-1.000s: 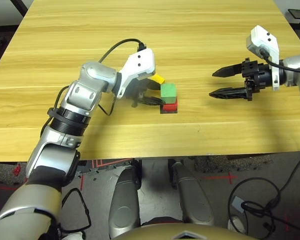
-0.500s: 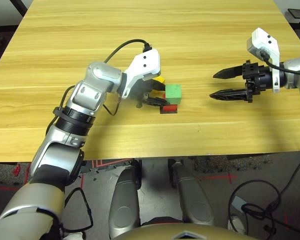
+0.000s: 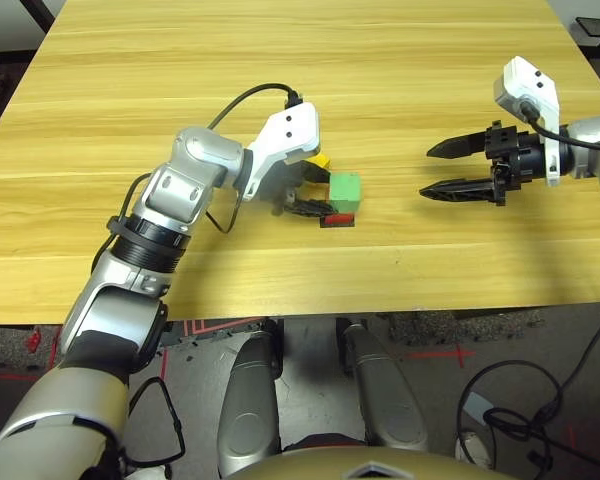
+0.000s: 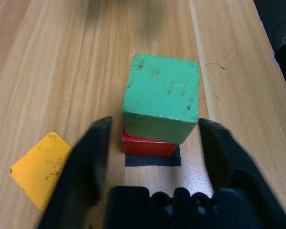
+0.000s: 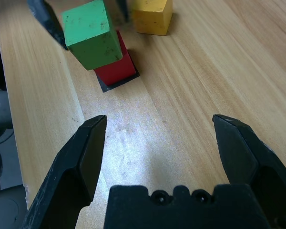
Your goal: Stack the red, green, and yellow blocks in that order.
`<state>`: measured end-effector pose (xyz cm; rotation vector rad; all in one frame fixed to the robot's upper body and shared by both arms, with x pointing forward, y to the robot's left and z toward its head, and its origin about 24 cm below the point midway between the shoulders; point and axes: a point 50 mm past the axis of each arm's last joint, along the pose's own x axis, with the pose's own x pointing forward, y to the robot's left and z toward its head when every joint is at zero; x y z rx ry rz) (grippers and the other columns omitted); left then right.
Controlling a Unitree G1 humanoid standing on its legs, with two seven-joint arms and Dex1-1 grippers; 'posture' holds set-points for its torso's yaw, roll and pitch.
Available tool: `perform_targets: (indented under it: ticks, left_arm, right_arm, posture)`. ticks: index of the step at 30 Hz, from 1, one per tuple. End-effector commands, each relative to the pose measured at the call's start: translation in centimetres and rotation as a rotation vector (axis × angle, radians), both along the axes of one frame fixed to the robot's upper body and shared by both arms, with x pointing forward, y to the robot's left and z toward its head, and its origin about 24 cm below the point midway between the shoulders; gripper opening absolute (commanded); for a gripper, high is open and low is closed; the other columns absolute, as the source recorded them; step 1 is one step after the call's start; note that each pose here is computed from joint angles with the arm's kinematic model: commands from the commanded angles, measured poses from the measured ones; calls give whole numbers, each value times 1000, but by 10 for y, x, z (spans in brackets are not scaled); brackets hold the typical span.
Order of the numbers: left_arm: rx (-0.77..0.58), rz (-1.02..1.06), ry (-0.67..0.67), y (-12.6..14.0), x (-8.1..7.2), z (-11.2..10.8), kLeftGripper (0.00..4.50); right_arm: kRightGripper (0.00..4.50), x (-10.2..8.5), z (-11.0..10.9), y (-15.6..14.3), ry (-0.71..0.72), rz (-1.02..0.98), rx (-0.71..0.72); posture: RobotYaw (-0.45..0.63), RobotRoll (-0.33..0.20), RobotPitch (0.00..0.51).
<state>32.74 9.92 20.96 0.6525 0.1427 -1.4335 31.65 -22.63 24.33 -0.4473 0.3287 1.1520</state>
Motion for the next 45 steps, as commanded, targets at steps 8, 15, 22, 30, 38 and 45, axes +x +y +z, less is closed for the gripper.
perform_targets:
  ticks: [8, 15, 22, 30, 38, 45]
  left_arm:
    - [-238, 118, -13, 17, -13, 51, 4488]
    - [-368, 360, -9, 63, -33, 76, 4488]
    - [-453, 623, -38, 81, -32, 39, 4488]
    - [-512, 783, -31, 69, -31, -10, 4488]
    - [-481, 759, -108, 59, -27, -28, 4488]
    - [-401, 699, -149, 47, -20, -35, 4488]
  right_arm:
    - [4500, -8, 3, 0, -8, 65, 42]
    - [4500, -8, 3, -3, -1, 68, 43]
    - [4500, -1, 3, 4, -7, 83, 56]
    - [4500, 3, 3, 8, -8, 97, 63]
    - [4500, 4, 2, 9, -3, 98, 64]
    - [4500, 2, 2, 8, 1, 92, 66]
  posture:
    - [-94, -97, 278]
    - [-46, -105, 268]
    - [-12, -106, 265]
    - [0, -116, 271]
    - [-8, -120, 280]
    - [-24, -120, 287]
